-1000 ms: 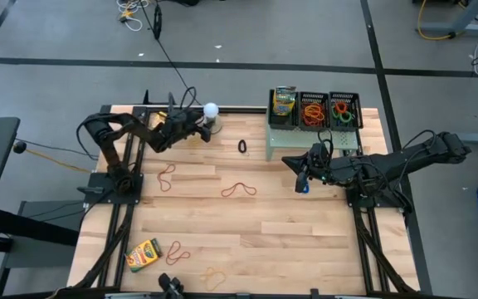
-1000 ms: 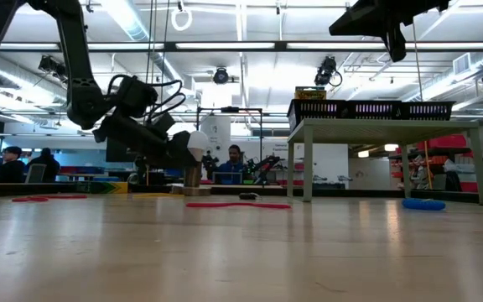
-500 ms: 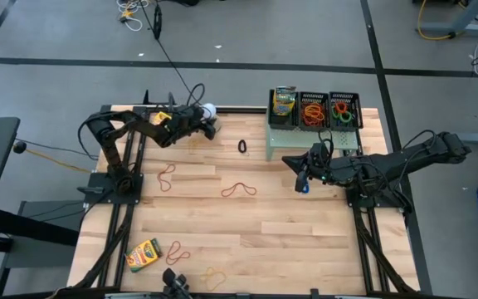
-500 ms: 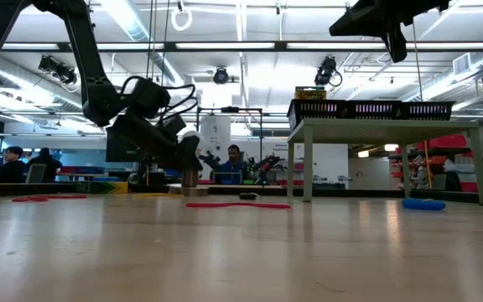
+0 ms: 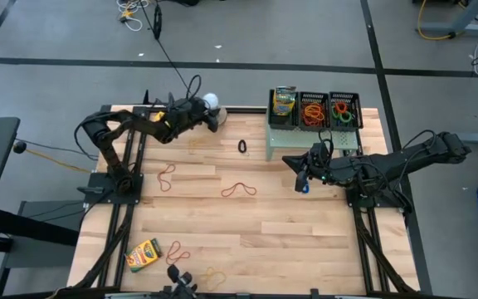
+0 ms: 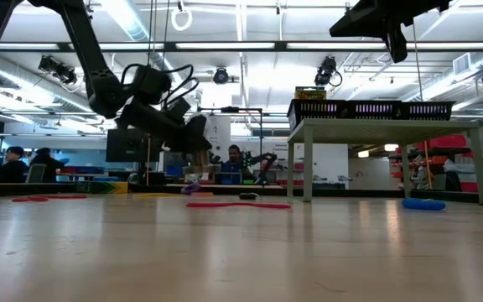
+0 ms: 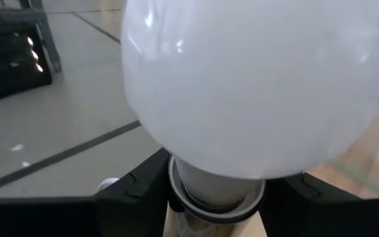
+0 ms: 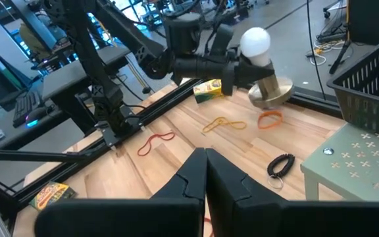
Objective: Pick & Place Office Desk Supplies
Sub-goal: Move the lamp to the top center of the table, then put the violet spring keychain into the right basket on the shelf
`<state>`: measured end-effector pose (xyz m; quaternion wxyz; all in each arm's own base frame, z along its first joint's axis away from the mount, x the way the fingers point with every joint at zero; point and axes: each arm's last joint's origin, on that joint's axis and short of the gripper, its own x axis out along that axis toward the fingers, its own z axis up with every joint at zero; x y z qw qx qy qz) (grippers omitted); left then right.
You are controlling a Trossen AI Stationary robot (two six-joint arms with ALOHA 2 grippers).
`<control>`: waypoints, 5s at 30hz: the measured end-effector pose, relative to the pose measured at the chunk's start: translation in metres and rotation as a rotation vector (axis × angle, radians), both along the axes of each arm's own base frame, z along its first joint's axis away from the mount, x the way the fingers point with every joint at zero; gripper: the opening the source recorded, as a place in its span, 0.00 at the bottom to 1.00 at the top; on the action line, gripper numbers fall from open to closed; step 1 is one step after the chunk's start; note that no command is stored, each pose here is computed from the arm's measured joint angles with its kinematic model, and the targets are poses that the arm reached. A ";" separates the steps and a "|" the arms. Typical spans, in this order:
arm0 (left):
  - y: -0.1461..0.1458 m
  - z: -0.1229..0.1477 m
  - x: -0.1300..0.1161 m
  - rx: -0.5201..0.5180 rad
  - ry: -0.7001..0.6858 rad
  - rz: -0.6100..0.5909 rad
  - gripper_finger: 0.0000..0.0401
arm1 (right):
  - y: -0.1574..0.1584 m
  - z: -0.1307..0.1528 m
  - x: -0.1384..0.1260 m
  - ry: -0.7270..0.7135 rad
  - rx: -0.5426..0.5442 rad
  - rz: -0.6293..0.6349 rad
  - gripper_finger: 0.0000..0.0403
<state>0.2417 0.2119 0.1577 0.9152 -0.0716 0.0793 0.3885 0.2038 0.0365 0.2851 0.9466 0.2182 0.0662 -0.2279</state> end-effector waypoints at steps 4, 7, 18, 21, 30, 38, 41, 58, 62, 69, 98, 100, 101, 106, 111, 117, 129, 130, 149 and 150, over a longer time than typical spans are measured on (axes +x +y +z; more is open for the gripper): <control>0.007 0.009 0.010 -0.082 -0.028 -0.016 0.47 | 0.000 0.000 0.000 0.000 0.001 -0.001 0.02; 0.009 0.015 0.020 -0.121 -0.031 -0.022 0.46 | 0.000 0.000 0.000 0.000 0.000 0.000 0.02; 0.012 -0.004 0.068 -0.106 0.018 -0.048 0.46 | -0.001 -0.001 0.000 0.012 -0.010 -0.004 0.02; 0.017 -0.006 0.078 -0.093 0.006 -0.054 0.46 | -0.001 -0.001 0.000 0.010 -0.007 -0.005 0.02; 0.022 -0.010 0.083 -0.102 0.039 -0.046 0.52 | -0.001 -0.001 0.000 0.007 -0.002 -0.007 0.02; 0.021 -0.014 0.083 -0.112 0.076 -0.055 0.62 | -0.001 -0.001 0.000 0.007 -0.002 -0.006 0.02; 0.021 -0.013 0.082 -0.115 0.069 -0.052 0.64 | -0.001 -0.001 0.000 0.007 -0.002 -0.006 0.02; 0.009 0.013 0.072 -0.240 0.119 -0.172 0.67 | -0.001 -0.001 0.000 0.015 -0.020 -0.001 0.02; 0.006 0.028 0.067 -0.238 0.115 -0.188 0.67 | -0.001 -0.001 0.000 0.018 -0.026 0.001 0.02; 0.006 0.026 0.064 -0.298 0.116 -0.184 0.68 | -0.001 -0.001 0.000 0.025 -0.042 0.005 0.02; 0.001 0.072 0.063 -0.360 0.366 -0.308 0.90 | 0.000 -0.001 0.000 0.038 -0.066 0.027 0.02; -0.005 0.082 0.054 -0.395 0.401 -0.325 0.86 | 0.000 -0.001 0.000 0.040 -0.069 0.028 0.02; -0.009 0.086 0.049 -0.414 0.418 -0.325 0.83 | 0.000 -0.001 0.000 0.041 -0.072 0.029 0.02; -0.027 0.090 0.024 -0.418 0.492 -0.234 0.59 | 0.000 -0.001 0.000 0.049 -0.088 0.033 0.02; -0.027 0.054 -0.006 -0.545 0.381 -0.125 0.25 | 0.000 -0.001 0.000 0.053 -0.099 0.035 0.02; 0.009 0.032 -0.028 -0.670 0.192 0.081 0.06 | -0.001 -0.001 0.000 0.052 -0.097 0.034 0.02; 0.067 -0.001 -0.010 -0.771 0.208 0.206 0.42 | -0.001 0.000 0.000 0.037 -0.068 0.025 0.02; 0.067 -0.004 -0.006 -0.773 0.238 0.224 0.45 | -0.001 -0.001 0.000 0.038 -0.068 0.025 0.02; 0.062 -0.002 -0.005 -0.736 0.471 0.320 0.04 | -0.001 -0.002 0.000 0.054 -0.073 0.022 0.02; 0.057 0.004 -0.006 -0.700 0.482 0.322 0.03 | -0.001 -0.002 0.000 0.051 -0.066 0.020 0.02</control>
